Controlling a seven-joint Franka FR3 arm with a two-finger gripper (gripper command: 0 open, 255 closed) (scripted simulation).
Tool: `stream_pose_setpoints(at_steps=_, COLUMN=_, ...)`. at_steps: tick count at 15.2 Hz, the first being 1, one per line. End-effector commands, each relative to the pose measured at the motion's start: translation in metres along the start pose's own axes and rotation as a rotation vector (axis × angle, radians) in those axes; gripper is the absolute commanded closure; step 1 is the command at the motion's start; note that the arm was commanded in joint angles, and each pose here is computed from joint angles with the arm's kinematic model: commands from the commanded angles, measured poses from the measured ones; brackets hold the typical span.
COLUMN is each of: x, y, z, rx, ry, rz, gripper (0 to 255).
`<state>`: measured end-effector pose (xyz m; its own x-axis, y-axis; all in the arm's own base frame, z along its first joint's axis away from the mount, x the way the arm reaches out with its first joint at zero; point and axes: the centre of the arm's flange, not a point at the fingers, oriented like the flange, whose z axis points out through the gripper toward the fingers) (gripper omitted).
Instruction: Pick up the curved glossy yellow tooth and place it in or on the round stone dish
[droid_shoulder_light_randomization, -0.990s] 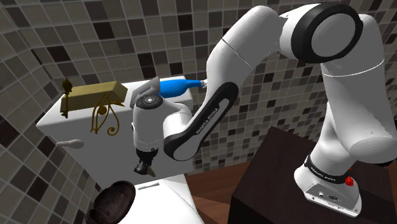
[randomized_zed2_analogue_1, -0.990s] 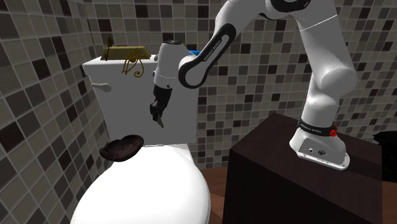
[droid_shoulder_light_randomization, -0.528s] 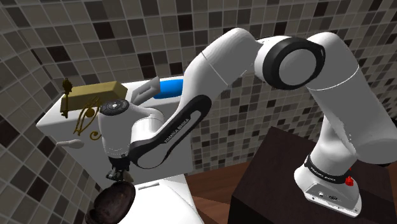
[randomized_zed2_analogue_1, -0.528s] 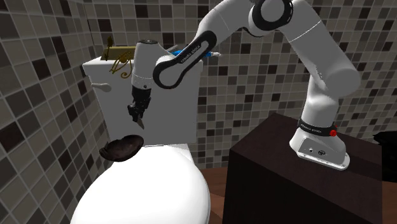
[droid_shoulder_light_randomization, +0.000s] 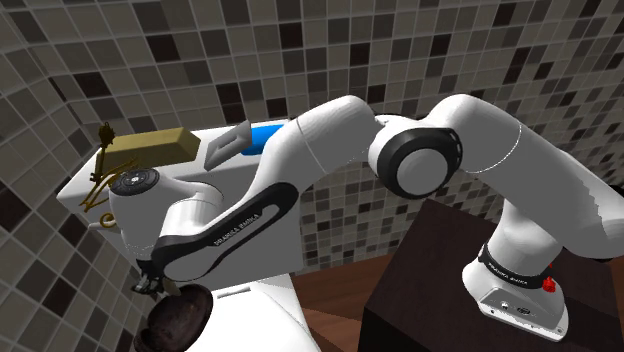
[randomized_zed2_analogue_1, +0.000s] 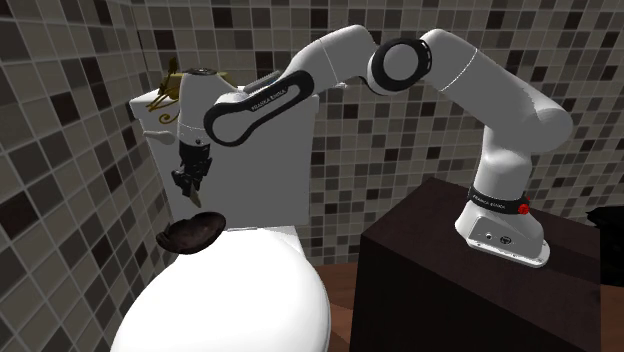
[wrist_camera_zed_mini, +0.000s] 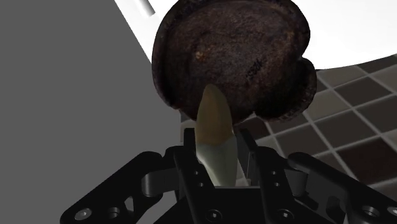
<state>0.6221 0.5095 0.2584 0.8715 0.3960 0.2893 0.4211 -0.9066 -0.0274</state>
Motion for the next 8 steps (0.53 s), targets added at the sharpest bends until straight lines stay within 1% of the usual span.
stream_pose_setpoints(at_steps=1, x=-0.001, y=-0.002, z=0.011, rx=0.0, ry=0.0, rz=0.0, gripper=255)
stream_pose_setpoints(at_steps=8, x=-0.012, y=-0.001, z=0.046, rx=0.0, ry=0.0, rz=0.0, gripper=255)
